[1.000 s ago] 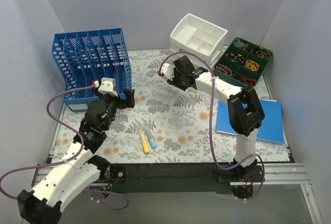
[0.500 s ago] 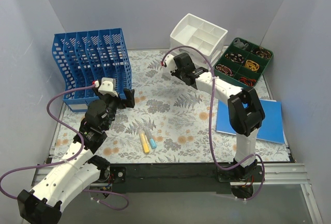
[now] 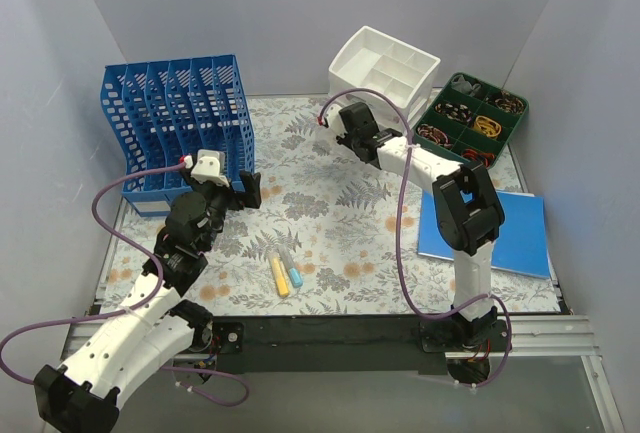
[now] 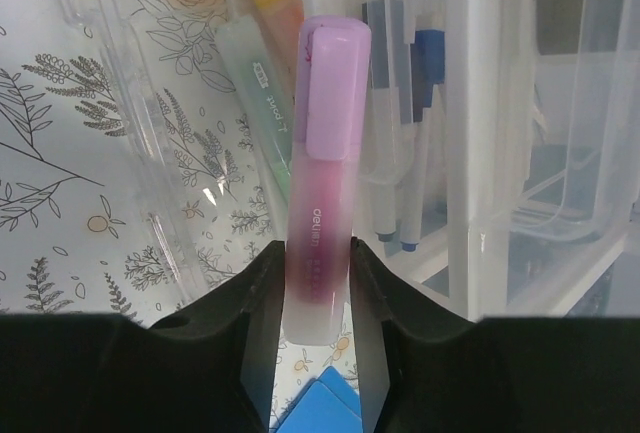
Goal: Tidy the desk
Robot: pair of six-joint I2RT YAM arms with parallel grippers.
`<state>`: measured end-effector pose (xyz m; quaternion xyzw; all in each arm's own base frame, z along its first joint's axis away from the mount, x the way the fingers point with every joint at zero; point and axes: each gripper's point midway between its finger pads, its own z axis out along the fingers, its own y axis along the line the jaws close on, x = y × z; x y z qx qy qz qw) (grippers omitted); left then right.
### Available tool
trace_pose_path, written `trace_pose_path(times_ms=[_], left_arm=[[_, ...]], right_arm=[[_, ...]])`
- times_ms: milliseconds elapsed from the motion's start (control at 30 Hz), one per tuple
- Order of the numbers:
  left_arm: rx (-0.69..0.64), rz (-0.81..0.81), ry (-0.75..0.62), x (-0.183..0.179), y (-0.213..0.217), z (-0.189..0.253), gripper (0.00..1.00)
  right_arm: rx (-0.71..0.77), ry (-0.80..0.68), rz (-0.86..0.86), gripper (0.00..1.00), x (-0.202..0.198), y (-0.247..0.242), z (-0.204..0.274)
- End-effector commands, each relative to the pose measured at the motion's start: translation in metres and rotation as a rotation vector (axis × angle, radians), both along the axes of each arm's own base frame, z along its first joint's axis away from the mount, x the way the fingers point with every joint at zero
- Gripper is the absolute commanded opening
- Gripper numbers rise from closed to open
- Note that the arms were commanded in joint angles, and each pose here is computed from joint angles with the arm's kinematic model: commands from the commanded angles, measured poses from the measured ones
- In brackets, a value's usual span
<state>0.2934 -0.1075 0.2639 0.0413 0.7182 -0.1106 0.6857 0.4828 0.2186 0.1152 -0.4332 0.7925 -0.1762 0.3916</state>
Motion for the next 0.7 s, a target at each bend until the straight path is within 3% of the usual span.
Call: trace_pose_path(times_ms=[0, 200, 367, 533, 667], left_arm=[[0.009, -0.002, -0.008, 0.000, 0.001, 0.000, 0.98], [0.014, -0.016, 0.001, 0.001, -0.002, -0.003, 0.98], [-0.050, -0.031, 0.035, 0.000, -0.009, -0.010, 0.98], [-0.122, -0.157, 0.153, -0.010, -0.036, -0.024, 0.98], [-0.282, -0.212, 0.299, -0.033, -0.050, -0.039, 0.98]], right_arm=[[0.056, -0.050, 0.025, 0.40, 0.010, 0.010, 0.023], [0.079, -0.007, 0.083, 0.52, -0.003, 0.016, 0.025], [0.087, 0.045, 0.147, 0.53, -0.020, 0.019, 0.025], [0.188, 0.155, 0.377, 0.54, -0.066, 0.041, 0.037], [0.331, 0.281, 0.599, 0.56, -0.122, 0.064, 0.040]])
